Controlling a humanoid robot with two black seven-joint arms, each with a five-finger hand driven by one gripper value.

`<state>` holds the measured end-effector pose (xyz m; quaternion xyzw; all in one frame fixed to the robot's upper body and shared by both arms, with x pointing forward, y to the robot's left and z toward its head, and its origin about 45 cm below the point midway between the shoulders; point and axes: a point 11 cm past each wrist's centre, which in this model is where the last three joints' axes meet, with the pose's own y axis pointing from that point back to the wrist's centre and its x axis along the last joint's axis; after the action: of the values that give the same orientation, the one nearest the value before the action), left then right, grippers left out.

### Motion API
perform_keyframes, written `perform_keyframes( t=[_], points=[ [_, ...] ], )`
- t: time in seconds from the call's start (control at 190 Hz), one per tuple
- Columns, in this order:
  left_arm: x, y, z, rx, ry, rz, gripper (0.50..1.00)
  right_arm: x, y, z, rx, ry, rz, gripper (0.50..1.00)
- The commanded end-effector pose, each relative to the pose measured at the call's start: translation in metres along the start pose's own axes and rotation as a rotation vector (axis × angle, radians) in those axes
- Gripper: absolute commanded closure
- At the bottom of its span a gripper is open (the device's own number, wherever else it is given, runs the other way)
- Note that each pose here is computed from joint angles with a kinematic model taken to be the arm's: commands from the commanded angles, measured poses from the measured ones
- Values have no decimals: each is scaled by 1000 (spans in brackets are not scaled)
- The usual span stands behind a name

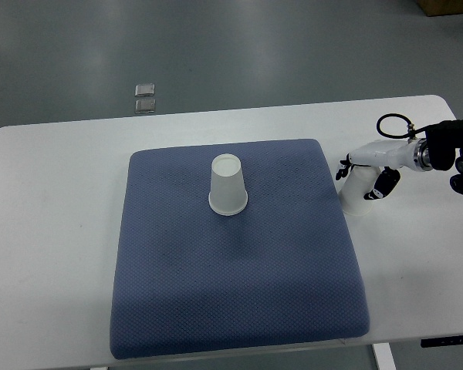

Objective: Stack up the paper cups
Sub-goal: 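Close the right hand fingers around the white cup beside the pad, then lift the cup with the right hand and carry it over the centre cup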

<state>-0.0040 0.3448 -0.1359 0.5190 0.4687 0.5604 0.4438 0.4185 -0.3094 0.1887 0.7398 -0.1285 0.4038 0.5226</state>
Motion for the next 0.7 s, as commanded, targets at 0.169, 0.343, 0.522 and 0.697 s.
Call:
perform_keyframes(
  t=[0.169,0.343,0.522,0.697],
  points=[
    [0,0,0,0,0,0,500,1,0,0,0,-1,0,850],
    [0,0,0,0,0,0,500,5,1,0,2,4,7,863],
    [0,0,0,0,0,0,500,22,3,-2,1,21,35,863],
    [0,0,0,0,0,0,500,53,11,-4,-1,53,76,863]
  ],
)
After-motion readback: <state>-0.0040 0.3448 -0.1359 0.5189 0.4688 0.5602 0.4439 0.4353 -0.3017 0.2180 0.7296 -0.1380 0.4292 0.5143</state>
